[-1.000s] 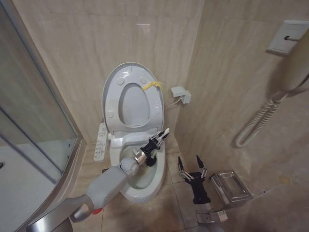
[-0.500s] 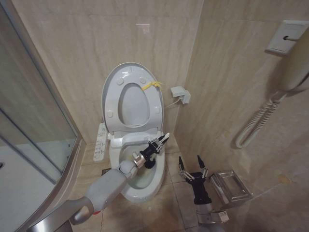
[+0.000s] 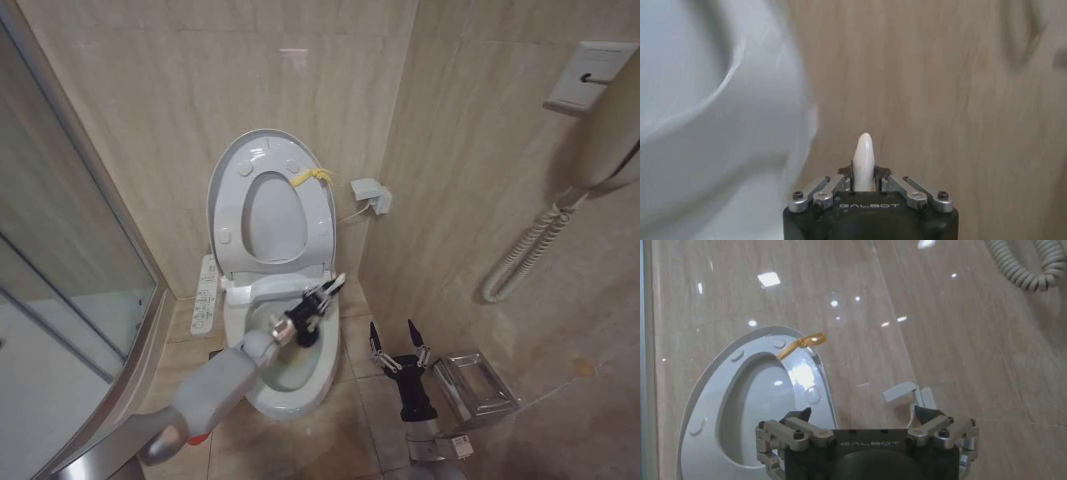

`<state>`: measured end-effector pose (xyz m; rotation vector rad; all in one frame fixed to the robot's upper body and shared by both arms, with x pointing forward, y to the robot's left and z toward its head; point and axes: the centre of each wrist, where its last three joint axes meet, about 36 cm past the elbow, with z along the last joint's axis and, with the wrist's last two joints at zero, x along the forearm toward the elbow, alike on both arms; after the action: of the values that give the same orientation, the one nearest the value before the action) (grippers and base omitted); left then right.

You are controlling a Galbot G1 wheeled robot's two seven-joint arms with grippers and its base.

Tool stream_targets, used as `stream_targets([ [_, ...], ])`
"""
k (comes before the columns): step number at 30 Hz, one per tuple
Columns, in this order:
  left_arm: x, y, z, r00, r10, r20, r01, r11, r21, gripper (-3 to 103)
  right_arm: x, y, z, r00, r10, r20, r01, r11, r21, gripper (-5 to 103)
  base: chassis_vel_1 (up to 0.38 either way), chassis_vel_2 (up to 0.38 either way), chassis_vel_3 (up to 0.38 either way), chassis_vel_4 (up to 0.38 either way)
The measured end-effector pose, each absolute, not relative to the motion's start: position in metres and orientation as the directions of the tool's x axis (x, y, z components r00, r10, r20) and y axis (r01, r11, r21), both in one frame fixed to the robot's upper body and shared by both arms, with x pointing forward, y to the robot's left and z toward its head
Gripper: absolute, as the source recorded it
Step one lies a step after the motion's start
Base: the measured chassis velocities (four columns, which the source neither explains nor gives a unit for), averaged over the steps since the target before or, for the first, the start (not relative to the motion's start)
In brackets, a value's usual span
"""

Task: Open the toilet lid, clean the toilet bowl with a toilet brush, close the toilet lid, and flush.

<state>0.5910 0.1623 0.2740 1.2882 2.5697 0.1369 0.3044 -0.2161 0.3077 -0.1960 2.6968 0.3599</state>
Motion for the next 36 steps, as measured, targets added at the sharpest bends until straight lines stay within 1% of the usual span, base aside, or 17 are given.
stream_targets([
  [1, 0.591, 0.178, 0.263, -0.593, 0.790, -0.156, 0.762, 0.613, 0.208, 20, 0.304, -0.216, 0.307, -0.906, -0.083, -0.415, -0.190, 0.956, 0.222, 100, 0.000, 0.000, 0.000, 0.000],
  [4, 0.591, 0.184, 0.258, -0.603, 0.783, -0.149, 0.755, 0.622, 0.208, 20, 0.304, -0.217, 0.308, -0.905, -0.086, -0.417, -0.193, 0.956, 0.221, 100, 0.018, 0.047, 0.018, 0.014],
  [7, 0.589, 0.166, 0.268, -0.579, 0.792, -0.192, 0.769, 0.609, 0.193, 20, 0.304, -0.219, 0.308, -0.905, -0.085, -0.417, -0.191, 0.957, 0.219, 100, 0.034, 0.029, 0.011, 0.021],
  [9, 0.583, 0.130, 0.289, -0.527, 0.808, -0.265, 0.798, 0.577, 0.173, 20, 0.304, -0.220, 0.308, -0.904, -0.084, -0.419, -0.189, 0.958, 0.217, 100, 0.000, 0.000, 0.000, 0.000],
  [11, 0.584, 0.128, 0.288, -0.519, 0.813, -0.263, 0.801, 0.570, 0.184, 20, 0.304, -0.219, 0.309, -0.904, -0.083, -0.419, -0.189, 0.957, 0.219, 100, -0.016, -0.030, -0.019, -0.013],
  [13, 0.585, 0.134, 0.282, -0.526, 0.814, -0.244, 0.796, 0.573, 0.195, 20, 0.303, -0.219, 0.309, -0.904, -0.083, -0.419, -0.189, 0.957, 0.219, 100, -0.051, -0.059, -0.037, -0.004],
  [16, 0.590, 0.167, 0.258, -0.582, 0.796, -0.168, 0.767, 0.605, 0.213, 20, 0.301, -0.219, 0.310, -0.903, -0.085, -0.421, -0.191, 0.957, 0.218, 100, 0.000, 0.000, 0.000, 0.000],
  [18, 0.591, 0.171, 0.259, -0.588, 0.791, -0.170, 0.761, 0.612, 0.213, 20, 0.300, -0.220, 0.311, -0.903, -0.086, -0.422, -0.192, 0.957, 0.216, 100, 0.000, 0.000, 0.000, 0.000],
  [20, 0.591, 0.160, 0.269, -0.572, 0.795, -0.203, 0.769, 0.605, 0.206, 20, 0.301, -0.221, 0.311, -0.902, -0.085, -0.423, -0.191, 0.958, 0.214, 100, 0.000, 0.000, 0.000, 0.000],
  [21, 0.588, 0.142, 0.284, -0.538, 0.804, -0.252, 0.785, 0.587, 0.198, 20, 0.301, -0.221, 0.311, -0.902, -0.084, -0.424, -0.190, 0.958, 0.214, 100, 0.000, 0.000, 0.000, 0.000],
  [22, 0.588, 0.142, 0.284, -0.538, 0.804, -0.252, 0.785, 0.587, 0.198, 20, 0.301, -0.221, 0.311, -0.902, -0.084, -0.424, -0.190, 0.958, 0.214, 100, 0.000, 0.000, 0.000, 0.000],
  [24, 0.583, 0.125, 0.297, -0.502, 0.815, -0.288, 0.804, 0.563, 0.192, 20, 0.301, -0.220, 0.311, -0.902, -0.081, -0.425, -0.188, 0.958, 0.216, 100, 0.000, 0.000, 0.000, 0.000],
  [27, 0.583, 0.144, 0.282, -0.526, 0.818, -0.235, 0.795, 0.570, 0.207, 20, 0.300, -0.218, 0.311, -0.902, -0.082, -0.424, -0.190, 0.957, 0.218, 100, -0.031, -0.062, -0.023, -0.011],
  [29, 0.587, 0.179, 0.257, -0.587, 0.794, -0.157, 0.763, 0.608, 0.221, 20, 0.299, -0.216, 0.312, -0.901, -0.084, -0.425, -0.193, 0.956, 0.220, 100, 0.000, 0.000, 0.000, 0.000],
  [31, 0.588, 0.182, 0.255, -0.595, 0.788, -0.158, 0.757, 0.615, 0.221, 20, 0.299, -0.216, 0.312, -0.901, -0.086, -0.426, -0.194, 0.956, 0.219, 100, 0.000, 0.000, 0.000, 0.000],
  [34, 0.588, 0.164, 0.267, -0.564, 0.800, -0.203, 0.771, 0.599, 0.218, 20, 0.299, -0.216, 0.312, -0.901, -0.087, -0.425, -0.194, 0.957, 0.216, 100, 0.033, 0.052, 0.009, 0.011],
  [36, 0.583, 0.133, 0.290, -0.496, 0.823, -0.277, 0.800, 0.557, 0.221, 20, 0.299, -0.218, 0.312, -0.901, -0.087, -0.425, -0.192, 0.958, 0.212, 100, 0.000, 0.000, 0.000, 0.000],
])
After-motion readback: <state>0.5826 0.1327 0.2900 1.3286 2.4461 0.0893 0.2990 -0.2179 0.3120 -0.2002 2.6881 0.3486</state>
